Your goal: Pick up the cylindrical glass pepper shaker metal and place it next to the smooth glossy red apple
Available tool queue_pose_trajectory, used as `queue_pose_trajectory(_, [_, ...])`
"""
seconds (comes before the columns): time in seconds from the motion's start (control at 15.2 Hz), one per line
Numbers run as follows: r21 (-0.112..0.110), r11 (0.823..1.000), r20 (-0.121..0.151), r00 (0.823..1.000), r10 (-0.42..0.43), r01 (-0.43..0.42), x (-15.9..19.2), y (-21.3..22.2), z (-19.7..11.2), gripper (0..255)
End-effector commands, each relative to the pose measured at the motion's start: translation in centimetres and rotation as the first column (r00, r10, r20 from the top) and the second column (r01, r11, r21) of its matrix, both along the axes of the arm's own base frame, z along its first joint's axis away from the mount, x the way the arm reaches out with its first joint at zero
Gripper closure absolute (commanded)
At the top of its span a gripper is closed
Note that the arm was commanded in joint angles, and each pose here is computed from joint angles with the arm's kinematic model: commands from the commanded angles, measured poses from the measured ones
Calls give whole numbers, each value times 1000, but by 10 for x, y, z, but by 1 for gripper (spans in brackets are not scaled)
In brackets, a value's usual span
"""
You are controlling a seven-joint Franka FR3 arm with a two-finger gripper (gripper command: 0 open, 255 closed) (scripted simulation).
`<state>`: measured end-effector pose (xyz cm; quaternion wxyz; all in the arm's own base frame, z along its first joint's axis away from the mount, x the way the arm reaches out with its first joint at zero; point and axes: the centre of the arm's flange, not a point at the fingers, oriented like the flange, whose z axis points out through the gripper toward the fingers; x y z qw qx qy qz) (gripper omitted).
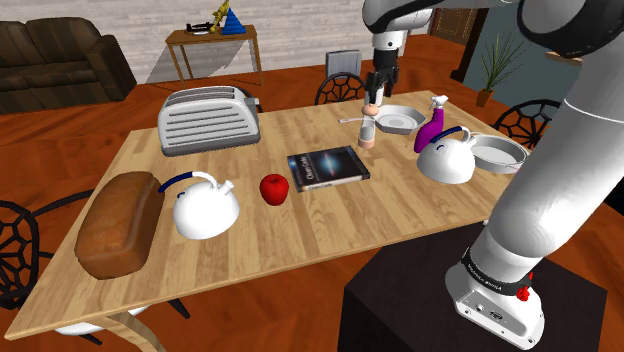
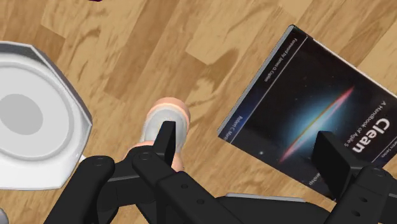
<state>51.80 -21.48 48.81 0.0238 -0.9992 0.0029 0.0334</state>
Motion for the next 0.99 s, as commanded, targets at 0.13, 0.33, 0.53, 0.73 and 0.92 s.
queue_pose_trajectory(0.13, [13, 1000, -7, 1000, -14, 14, 34, -39, -25, 0])
queue_pose_trajectory(0.33, [23, 999, -12, 1000, -25, 25, 59, -67, -42, 0])
queue_pose_trajectory(0.53, [28, 999, -15, 999, -31, 31, 73, -84, -59, 0])
queue_pose_trajectory(0.73, [28, 999, -15, 999, -31, 31, 72, -82, -74, 0])
queue_pose_trajectory(0.92, [28, 999, -15, 999, -31, 31, 70, -81, -90, 0])
